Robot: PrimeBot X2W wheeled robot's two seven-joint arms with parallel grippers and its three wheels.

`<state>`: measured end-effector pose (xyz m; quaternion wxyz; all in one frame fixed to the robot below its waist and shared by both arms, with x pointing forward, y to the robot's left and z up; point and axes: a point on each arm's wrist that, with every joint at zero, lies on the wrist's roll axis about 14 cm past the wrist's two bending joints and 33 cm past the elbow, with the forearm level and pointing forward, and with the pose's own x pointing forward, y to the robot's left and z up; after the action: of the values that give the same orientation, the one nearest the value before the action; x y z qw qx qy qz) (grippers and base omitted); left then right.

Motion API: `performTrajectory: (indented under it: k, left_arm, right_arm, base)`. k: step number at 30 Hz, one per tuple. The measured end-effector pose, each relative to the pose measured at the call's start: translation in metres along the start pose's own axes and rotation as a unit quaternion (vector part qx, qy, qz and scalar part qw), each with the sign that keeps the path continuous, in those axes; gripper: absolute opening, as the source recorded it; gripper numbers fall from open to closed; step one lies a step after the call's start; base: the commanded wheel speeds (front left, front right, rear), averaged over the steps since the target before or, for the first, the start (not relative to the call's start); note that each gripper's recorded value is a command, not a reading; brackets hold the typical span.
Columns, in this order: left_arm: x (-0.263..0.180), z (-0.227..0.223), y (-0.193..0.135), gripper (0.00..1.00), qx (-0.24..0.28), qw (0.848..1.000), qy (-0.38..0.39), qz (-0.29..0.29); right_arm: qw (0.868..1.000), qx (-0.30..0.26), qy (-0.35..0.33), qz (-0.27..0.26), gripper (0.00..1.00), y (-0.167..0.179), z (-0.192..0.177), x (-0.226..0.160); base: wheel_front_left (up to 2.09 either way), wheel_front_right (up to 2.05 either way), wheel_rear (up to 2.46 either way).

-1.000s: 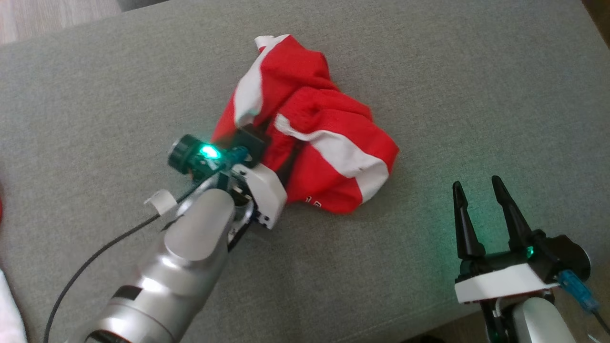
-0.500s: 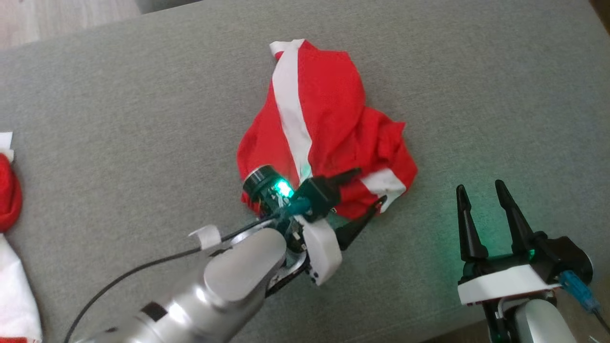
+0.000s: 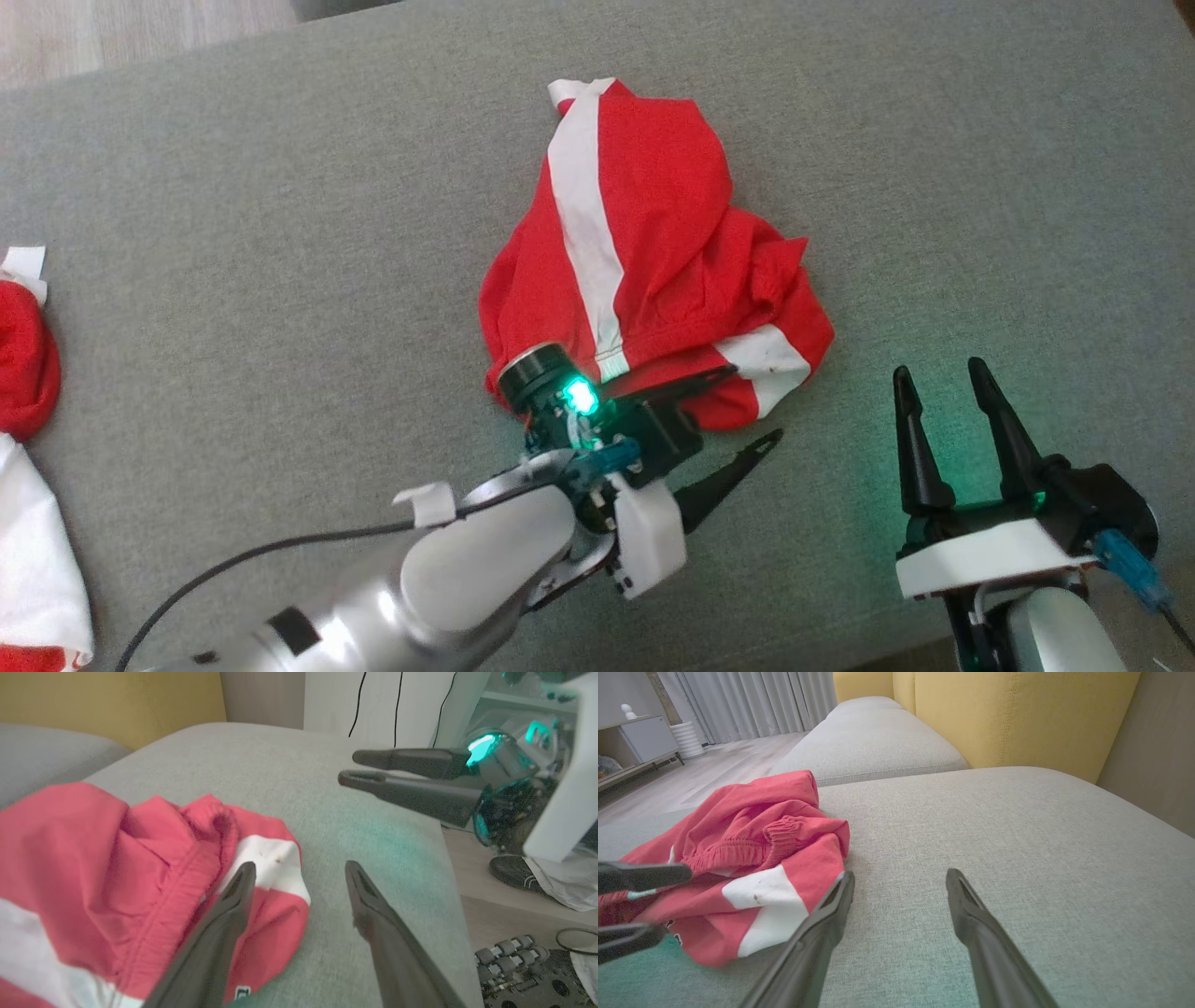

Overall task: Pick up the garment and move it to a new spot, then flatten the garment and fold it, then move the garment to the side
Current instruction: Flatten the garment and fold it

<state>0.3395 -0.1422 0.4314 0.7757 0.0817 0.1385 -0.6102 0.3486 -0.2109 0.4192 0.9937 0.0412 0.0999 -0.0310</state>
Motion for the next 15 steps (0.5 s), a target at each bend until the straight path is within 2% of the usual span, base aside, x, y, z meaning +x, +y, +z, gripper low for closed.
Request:
performTrajectory:
  k: [9, 12, 15]
  left_arm:
    - [-0.007, -0.03, 0.023, 1.0, -0.023, 0.998, 0.037, 0.037]
    - [-0.009, -0.041, 0.026, 1.0, -0.067, 0.996, 0.055, 0.035]
    - [-0.009, -0.039, 0.032, 1.0, -0.08, 0.995, 0.041, 0.043]
  right_arm:
    - [1.0, -0.001, -0.002, 0.005, 1.0, 0.002, 0.002, 0.01]
    - [1.0, -0.002, -0.002, 0.007, 1.0, 0.003, 0.001, 0.013]
    - [1.0, -0.001, 0.002, 0.009, 1.0, 0.004, -0.001, 0.015]
  base:
    - [0.0, 0.0, 0.0]
    - [0.0, 0.0, 0.0]
    - [0.0, 0.0, 0.0]
